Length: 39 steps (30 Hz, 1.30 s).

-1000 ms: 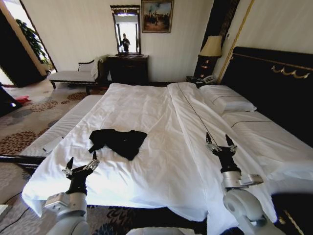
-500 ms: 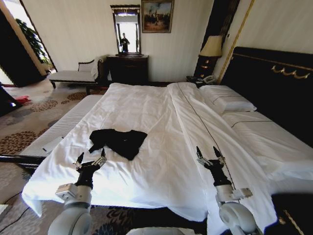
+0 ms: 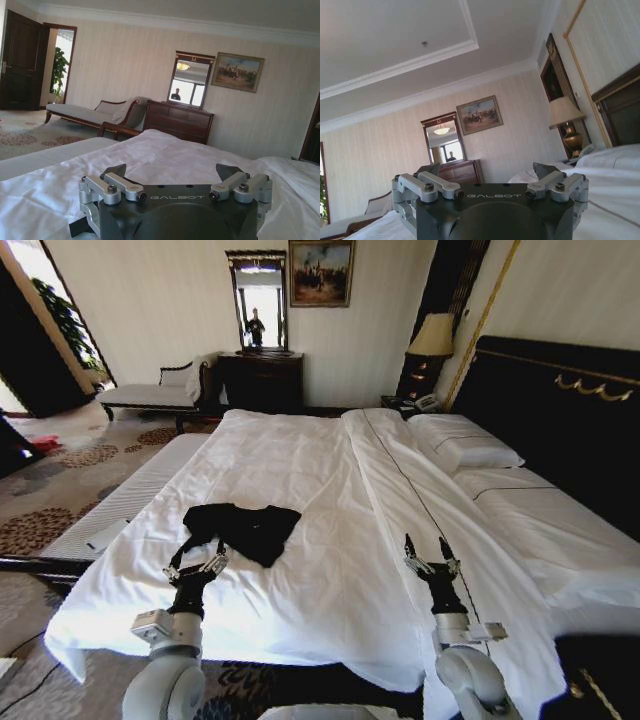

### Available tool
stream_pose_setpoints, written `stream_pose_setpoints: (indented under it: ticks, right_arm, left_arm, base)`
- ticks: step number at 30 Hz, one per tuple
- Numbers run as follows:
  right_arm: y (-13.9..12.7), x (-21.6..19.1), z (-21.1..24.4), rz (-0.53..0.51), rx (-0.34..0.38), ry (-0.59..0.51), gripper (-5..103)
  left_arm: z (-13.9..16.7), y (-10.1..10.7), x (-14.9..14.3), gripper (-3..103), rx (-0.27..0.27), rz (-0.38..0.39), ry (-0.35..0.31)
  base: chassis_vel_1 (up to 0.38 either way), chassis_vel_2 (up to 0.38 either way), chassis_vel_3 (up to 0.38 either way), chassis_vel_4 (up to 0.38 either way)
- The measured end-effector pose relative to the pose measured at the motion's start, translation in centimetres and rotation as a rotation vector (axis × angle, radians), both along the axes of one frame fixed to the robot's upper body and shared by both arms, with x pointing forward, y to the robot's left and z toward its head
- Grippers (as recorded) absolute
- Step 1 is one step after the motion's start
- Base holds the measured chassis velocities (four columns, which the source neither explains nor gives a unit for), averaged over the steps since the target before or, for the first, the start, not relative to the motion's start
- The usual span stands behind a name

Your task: Fold the clothes on the bed.

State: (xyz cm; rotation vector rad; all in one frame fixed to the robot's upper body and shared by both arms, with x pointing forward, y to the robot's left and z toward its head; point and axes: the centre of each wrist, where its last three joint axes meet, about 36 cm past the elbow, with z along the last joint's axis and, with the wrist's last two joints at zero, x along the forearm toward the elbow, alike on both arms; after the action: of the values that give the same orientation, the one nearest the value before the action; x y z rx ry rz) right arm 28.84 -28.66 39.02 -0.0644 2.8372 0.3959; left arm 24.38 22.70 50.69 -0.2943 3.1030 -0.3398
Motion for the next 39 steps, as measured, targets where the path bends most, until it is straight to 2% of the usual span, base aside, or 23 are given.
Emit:
stream_pose_setpoints:
  ticks: [2, 6, 14, 21, 35, 39]
  right_arm:
    - [0.8, 0.2, 0.2, 0.006, 0.043, 0.006, 100]
    - [1.1, 0.7, 0.3, 0.003, 0.056, -0.003, 100]
    - [0.6, 1.5, -0.1, -0.02, 0.036, -0.014, 100]
    - [0.8, 1.6, -0.6, -0.031, 0.047, -0.017, 100]
    - [1.1, 2.1, -0.7, -0.041, 0.045, -0.031, 100]
    - [0.4, 2.9, -0.2, -0.043, 0.034, -0.051, 100]
  left_arm:
    - [0.5, 0.2, -0.4, 100, -0.005, 0.018, -0.005]
    - [0.5, 0.4, -0.7, 100, 0.004, 0.035, 0.004]
    - [0.0, 0.5, -1.0, 100, 0.041, 0.038, 0.027]
    - [-0.4, 0.3, -1.1, 100, 0.034, 0.034, 0.039]
    - [-0.6, -0.2, -1.4, 100, 0.058, 0.044, 0.049]
    - [-0.6, -0.4, -1.8, 100, 0.073, 0.059, 0.052]
  base:
    - [0.0, 0.0, 0.0, 0.0]
    - [0.0, 0.0, 0.0, 0.0]
    - [0.0, 0.0, 0.0, 0.0]
    - [0.0, 0.0, 0.0, 0.0]
    - [0.0, 0.0, 0.0, 0.0]
    - [0.0, 0.0, 0.0, 0.0]
